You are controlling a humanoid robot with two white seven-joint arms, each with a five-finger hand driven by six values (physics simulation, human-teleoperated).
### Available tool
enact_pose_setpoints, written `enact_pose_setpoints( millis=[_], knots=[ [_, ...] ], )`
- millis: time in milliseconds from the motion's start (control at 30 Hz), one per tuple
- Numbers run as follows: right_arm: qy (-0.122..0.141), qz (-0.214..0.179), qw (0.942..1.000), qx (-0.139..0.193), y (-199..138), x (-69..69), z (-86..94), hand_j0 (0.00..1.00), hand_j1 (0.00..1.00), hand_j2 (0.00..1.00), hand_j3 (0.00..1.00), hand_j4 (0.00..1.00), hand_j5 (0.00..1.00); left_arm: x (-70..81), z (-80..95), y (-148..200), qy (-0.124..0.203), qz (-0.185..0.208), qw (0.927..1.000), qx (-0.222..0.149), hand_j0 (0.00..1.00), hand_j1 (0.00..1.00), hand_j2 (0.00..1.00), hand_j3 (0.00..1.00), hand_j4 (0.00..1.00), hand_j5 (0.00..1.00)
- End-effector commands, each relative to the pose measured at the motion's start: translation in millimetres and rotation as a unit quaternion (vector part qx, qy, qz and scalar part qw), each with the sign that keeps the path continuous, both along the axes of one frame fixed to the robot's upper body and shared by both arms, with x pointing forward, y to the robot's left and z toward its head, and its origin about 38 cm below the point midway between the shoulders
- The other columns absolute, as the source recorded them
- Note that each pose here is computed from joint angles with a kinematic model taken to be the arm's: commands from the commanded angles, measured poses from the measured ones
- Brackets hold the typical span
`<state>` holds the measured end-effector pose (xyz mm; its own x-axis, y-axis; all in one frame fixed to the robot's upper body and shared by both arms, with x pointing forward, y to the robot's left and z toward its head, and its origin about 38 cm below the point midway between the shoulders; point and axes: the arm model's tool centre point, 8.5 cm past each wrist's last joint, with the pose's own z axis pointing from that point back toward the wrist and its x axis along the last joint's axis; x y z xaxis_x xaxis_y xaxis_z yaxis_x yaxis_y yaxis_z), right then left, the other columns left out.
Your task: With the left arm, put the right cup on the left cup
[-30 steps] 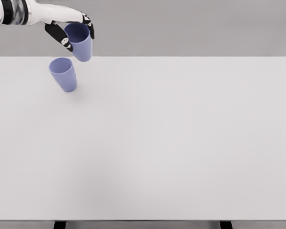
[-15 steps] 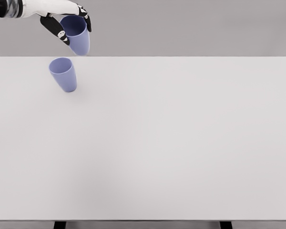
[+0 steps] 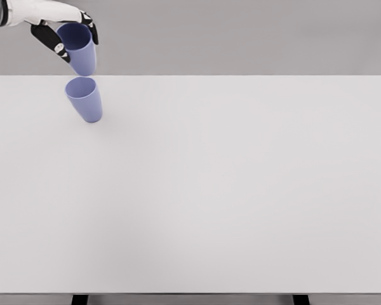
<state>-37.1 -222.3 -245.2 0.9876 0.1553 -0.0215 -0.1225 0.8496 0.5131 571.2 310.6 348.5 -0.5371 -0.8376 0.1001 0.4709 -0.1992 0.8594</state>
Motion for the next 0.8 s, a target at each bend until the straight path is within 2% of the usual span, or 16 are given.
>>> enact_pose_setpoints(
  millis=[0,333,467,767],
  knots=[
    [0.000,0.001,1.0000,0.000,0.0,-0.4,0.1,1.00,1.00,1.00,1.00,1.00,1.00,0.0,-0.2,6.7,0.001,0.009,1.0000,-0.001,0.55,0.55,0.55,0.55,0.55,0.55],
    [0.000,0.001,1.0000,0.000,0.0,-0.4,0.1,1.00,1.00,1.00,1.00,1.00,1.00,-2.5,-6.1,17.7,0.006,0.018,0.9998,0.000,0.55,0.55,0.55,0.55,0.55,0.55],
    [0.000,0.001,1.0000,0.000,0.0,-0.4,0.1,1.00,1.00,1.00,1.00,1.00,1.00,-3.2,-14.0,17.1,0.013,0.017,0.9998,0.000,0.55,0.55,0.55,0.55,0.55,0.55],
    [0.000,0.001,1.0000,0.000,0.0,0.1,0.0,1.00,1.00,1.00,1.00,1.00,1.00,-5.9,-12.7,20.5,0.012,0.016,0.9998,0.000,0.56,0.56,0.56,0.56,0.56,0.56]
  ],
)
